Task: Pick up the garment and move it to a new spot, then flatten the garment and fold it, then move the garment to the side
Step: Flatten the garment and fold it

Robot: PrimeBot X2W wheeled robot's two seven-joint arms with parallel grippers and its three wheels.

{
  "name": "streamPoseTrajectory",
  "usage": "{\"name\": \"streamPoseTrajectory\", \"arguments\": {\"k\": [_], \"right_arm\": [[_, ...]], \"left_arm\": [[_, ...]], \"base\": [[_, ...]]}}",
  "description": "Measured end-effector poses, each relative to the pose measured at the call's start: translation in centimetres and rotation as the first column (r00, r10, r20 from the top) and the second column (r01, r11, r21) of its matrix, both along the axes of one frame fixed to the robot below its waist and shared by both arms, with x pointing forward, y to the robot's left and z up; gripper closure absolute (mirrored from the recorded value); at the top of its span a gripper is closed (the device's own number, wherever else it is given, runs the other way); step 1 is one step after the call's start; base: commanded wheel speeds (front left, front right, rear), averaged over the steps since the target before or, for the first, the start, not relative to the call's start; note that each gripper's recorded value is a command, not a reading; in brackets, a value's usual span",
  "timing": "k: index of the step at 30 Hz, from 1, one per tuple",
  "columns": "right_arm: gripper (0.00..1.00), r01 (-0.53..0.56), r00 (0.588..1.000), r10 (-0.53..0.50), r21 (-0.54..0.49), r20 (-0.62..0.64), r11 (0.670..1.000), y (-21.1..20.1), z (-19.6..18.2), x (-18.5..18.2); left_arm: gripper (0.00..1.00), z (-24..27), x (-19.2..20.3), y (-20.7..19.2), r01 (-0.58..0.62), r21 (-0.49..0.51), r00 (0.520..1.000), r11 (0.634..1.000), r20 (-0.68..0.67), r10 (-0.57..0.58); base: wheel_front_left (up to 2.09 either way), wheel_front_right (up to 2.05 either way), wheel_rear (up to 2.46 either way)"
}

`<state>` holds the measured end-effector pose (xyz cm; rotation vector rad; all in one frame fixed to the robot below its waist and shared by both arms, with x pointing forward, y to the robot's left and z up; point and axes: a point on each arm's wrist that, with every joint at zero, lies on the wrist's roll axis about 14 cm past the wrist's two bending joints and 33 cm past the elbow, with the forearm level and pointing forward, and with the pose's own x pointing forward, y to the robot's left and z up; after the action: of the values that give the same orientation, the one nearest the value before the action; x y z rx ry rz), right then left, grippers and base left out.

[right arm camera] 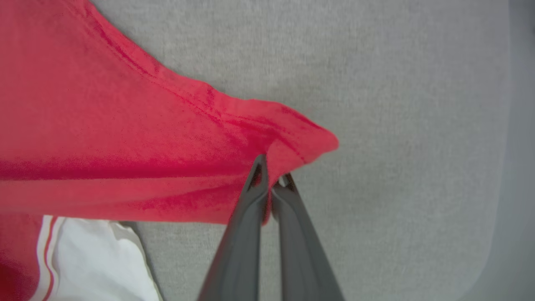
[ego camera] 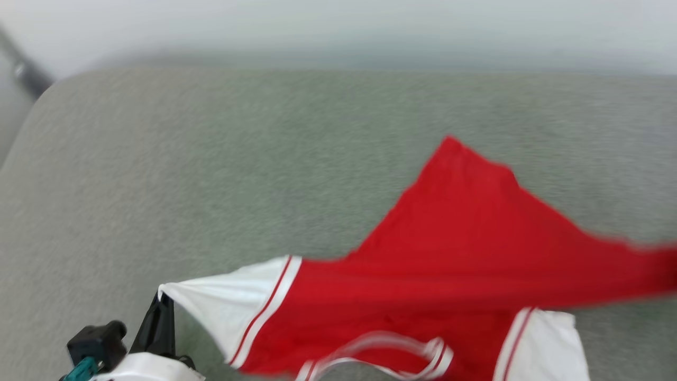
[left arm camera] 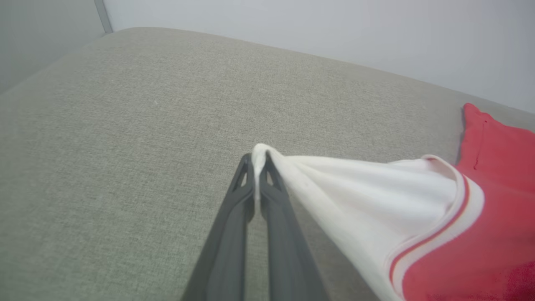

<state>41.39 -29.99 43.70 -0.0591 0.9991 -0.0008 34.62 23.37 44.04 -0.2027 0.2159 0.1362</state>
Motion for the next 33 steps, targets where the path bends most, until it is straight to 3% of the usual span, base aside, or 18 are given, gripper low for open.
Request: {"name": "streamPoseTrajectory", "arguments": {"k": [7,8,9,10,11,15,19,23,26,30,33], "right_arm": [[1.00,0.153,0.966,-0.129,0.096,-0.224,0.984,-0.3,-6.1,-14.3],[0.85,0.174,0.959,-0.143,0.110,-0.245,0.979,0.0,-6.7,-15.8],[0.58,0.199,0.952,-0.159,0.130,-0.262,0.971,0.4,-7.2,-17.1],[0.05,0.220,0.947,-0.173,0.153,-0.272,0.964,0.9,-7.7,-18.1],[0.00,0.238,0.943,-0.185,0.172,-0.277,0.956,1.3,-8.0,-18.8],[0.00,0.274,0.953,-0.238,0.199,-0.187,0.941,1.1,-7.2,-18.7],[0.00,0.246,0.960,-0.266,0.184,0.090,0.952,-0.3,-3.9,-14.0],[0.00,0.220,0.889,-0.279,0.195,0.362,0.956,-1.0,-0.1,-8.7],[0.00,0.178,0.830,-0.259,0.206,0.494,0.962,-0.6,2.2,-5.0],[0.00,0.085,0.822,-0.188,0.211,0.537,0.974,1.5,3.1,-0.6],[0.00,0.020,0.876,-0.124,0.222,0.466,0.975,3.5,2.1,1.8]], "left_arm": [[1.00,1.5,1.3,-2.6,0.088,-0.019,0.995,0.996,0.039,-0.088],[1.00,1.6,1.5,-3.0,0.100,-0.020,0.994,0.995,0.041,-0.100],[1.00,1.7,1.7,-3.3,0.112,-0.020,0.993,0.994,0.044,-0.111],[1.00,1.8,1.8,-3.6,0.121,-0.016,0.992,0.993,0.040,-0.120],[1.00,1.8,1.9,-3.8,0.131,-0.015,0.991,0.991,0.038,-0.130],[1.00,1.7,2.2,-4.4,0.167,0.020,0.986,0.986,0.019,-0.168],[1.00,1.8,2.5,-4.6,0.177,0.026,0.984,0.984,0.014,-0.177],[1.00,1.9,3.3,-4.6,0.186,0.033,0.982,0.982,0.015,-0.187],[1.00,2.4,4.3,-4.8,0.194,0.040,0.980,0.980,0.034,-0.195],[1.00,2.3,5.5,-5.1,0.202,0.041,0.978,0.979,0.045,-0.204],[1.00,2.3,6.3,-5.3,0.204,0.039,0.977,0.978,0.053,-0.206]], "base": [[0.00,0.00,0.00],[0.00,0.00,0.00],[0.00,0.00,0.00],[0.00,0.00,0.00],[0.00,0.00,0.00],[0.00,0.00,0.00],[0.00,0.00,0.00],[0.00,0.00,0.00],[0.00,0.00,0.00],[0.00,0.00,0.00],[0.00,0.00,0.00]]}}
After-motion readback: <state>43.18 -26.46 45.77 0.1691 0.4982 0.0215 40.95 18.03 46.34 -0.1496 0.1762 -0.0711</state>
